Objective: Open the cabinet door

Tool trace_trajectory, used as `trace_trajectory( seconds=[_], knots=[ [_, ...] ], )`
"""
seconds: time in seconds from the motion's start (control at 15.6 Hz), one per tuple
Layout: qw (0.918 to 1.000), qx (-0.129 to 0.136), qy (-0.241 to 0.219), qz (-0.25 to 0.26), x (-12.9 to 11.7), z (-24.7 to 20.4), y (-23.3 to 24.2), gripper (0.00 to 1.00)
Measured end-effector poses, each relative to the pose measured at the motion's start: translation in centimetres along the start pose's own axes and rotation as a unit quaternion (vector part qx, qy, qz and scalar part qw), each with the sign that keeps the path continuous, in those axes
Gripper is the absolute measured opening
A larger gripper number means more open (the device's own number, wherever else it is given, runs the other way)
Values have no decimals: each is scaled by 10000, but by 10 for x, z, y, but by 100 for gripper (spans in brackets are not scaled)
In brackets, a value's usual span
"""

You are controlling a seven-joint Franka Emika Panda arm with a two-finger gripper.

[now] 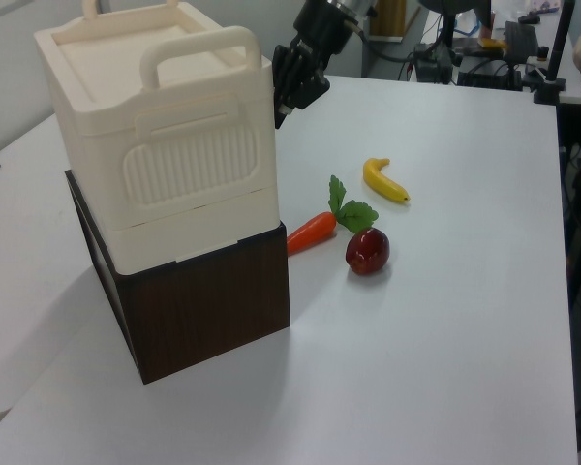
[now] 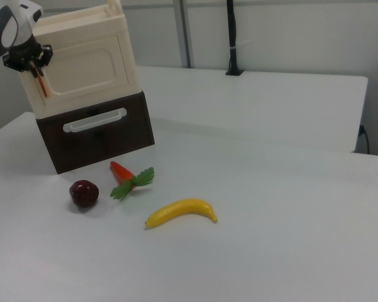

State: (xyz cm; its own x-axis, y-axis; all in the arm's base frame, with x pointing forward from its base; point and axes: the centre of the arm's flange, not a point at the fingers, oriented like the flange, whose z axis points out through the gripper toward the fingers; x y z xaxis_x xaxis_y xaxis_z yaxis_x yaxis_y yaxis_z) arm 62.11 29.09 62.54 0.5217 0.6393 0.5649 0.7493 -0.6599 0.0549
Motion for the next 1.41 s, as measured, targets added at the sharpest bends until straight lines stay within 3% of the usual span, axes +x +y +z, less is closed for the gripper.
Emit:
trace_trajectory(
  seconds=[0.51, 0.71, 0.96, 1.09, 1.22, 1.41],
  knots=[
    [9988, 114, -416, 214, -13, -13, 7, 19],
    [9951, 297, -889, 324, -26, -21, 6, 44],
    [9910, 338, -1213, 445, -40, -50, 15, 80],
    [9915, 268, -1184, 479, -42, -70, 17, 84],
    [9925, 201, -1103, 492, -39, -84, 15, 99],
    [9948, 140, -906, 451, -31, -94, 7, 100]
  ],
)
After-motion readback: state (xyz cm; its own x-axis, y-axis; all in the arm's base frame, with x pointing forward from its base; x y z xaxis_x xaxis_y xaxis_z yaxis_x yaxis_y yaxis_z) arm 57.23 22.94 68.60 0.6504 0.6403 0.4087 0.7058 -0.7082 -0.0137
